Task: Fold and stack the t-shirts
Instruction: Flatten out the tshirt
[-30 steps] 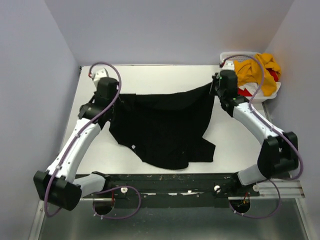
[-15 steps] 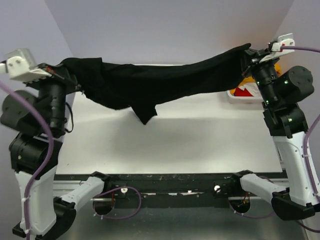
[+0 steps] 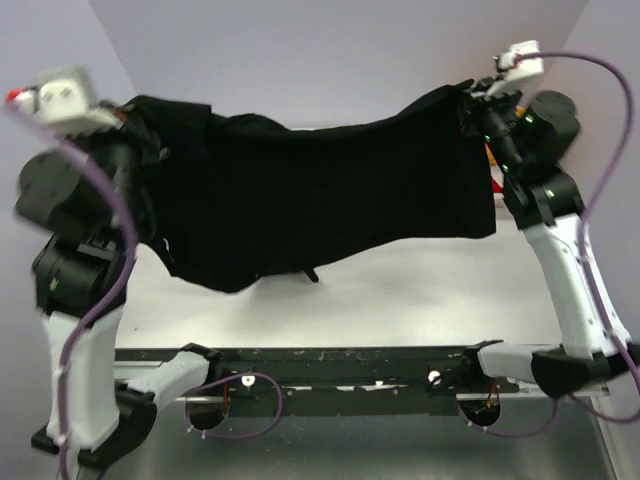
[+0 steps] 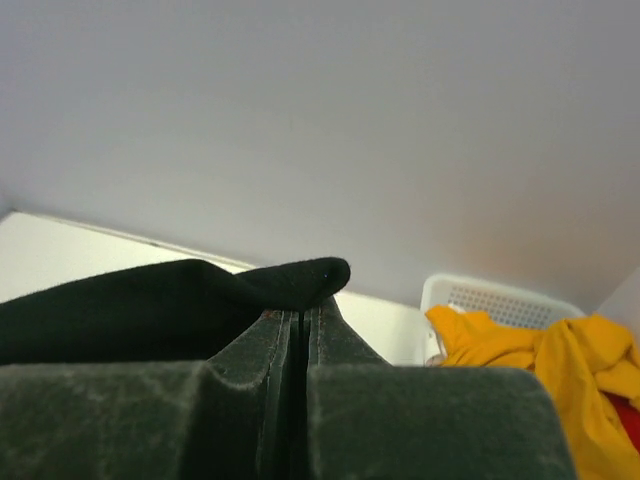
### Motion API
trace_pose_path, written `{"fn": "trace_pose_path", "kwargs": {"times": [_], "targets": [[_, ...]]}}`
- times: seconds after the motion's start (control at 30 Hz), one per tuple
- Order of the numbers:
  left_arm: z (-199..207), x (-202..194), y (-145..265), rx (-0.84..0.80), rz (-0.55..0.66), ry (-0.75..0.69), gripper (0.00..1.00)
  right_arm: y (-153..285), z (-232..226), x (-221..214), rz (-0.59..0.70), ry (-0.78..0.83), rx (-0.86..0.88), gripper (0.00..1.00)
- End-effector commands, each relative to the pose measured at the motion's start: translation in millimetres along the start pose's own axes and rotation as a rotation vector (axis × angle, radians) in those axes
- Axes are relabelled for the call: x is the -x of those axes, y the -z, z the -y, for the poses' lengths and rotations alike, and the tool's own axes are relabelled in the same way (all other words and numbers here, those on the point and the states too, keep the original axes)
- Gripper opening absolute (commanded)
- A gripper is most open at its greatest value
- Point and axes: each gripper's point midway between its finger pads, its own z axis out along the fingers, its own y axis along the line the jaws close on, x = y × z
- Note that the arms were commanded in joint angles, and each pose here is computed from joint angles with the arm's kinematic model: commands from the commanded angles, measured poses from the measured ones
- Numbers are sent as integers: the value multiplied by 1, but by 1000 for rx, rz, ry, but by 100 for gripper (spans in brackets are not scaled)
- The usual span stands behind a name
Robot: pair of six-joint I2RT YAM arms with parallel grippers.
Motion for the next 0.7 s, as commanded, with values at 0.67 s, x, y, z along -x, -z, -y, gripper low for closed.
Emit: {"fn": "trace_pose_path", "kwargs": {"times": [0.67], "targets": [[-18, -65, -93, 48, -95, -240, 0, -89, 5, -129, -157, 81, -47, 2]]}}
